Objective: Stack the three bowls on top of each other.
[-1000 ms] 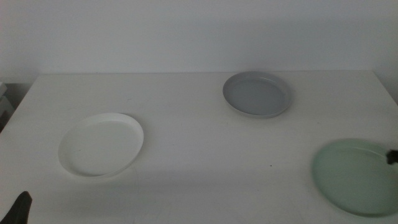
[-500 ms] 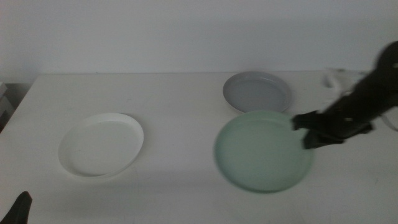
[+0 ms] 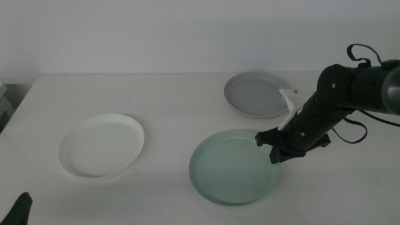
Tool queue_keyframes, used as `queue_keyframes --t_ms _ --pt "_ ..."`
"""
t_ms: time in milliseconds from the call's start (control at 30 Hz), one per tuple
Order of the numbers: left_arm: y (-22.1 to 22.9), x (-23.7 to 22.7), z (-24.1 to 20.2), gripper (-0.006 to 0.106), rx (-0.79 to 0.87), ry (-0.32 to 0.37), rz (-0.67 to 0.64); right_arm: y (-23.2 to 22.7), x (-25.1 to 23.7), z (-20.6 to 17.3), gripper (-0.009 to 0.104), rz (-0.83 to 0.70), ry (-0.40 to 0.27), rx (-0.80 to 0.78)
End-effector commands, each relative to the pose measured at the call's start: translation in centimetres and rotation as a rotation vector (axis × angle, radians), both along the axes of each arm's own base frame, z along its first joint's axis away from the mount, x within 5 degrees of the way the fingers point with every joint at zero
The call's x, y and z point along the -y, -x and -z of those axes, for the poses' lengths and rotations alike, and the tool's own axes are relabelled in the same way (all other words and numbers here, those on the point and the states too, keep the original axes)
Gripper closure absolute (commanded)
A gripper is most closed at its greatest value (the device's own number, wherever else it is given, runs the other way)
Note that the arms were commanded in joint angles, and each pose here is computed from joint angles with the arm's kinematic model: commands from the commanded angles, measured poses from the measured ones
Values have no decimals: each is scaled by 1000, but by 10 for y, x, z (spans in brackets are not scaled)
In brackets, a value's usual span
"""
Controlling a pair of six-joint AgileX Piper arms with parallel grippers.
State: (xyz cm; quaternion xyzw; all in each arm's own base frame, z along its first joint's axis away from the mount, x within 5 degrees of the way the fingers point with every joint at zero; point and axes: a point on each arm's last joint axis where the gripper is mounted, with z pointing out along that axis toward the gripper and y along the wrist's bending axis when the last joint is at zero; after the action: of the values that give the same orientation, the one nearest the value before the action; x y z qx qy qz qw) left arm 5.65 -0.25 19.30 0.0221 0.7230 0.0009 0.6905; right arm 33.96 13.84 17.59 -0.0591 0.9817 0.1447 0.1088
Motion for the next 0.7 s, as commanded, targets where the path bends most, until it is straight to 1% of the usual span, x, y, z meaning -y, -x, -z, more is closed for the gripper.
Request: queue_keyframes --t_ms 0,300,400,500,600,667 --pt "1 -1 -10 -5 97 21 -9 -5 -4 -24 96 12 -44 94" --pt "1 -1 -10 -5 97 21 -9 -6 -14 -13 96 -8 -37 90" --pt "1 -1 -10 -5 97 21 -9 -5 -15 -13 92 -16 -33 92" --pt "1 -1 -10 -5 97 21 -9 -5 -15 -14 81 -18 -32 86" --pt "1 -1 -10 -5 97 21 -9 -3 -15 -20 64 -26 -35 90" --pt "1 -1 -10 -5 97 21 -9 -3 -13 -31 52 -30 -42 105"
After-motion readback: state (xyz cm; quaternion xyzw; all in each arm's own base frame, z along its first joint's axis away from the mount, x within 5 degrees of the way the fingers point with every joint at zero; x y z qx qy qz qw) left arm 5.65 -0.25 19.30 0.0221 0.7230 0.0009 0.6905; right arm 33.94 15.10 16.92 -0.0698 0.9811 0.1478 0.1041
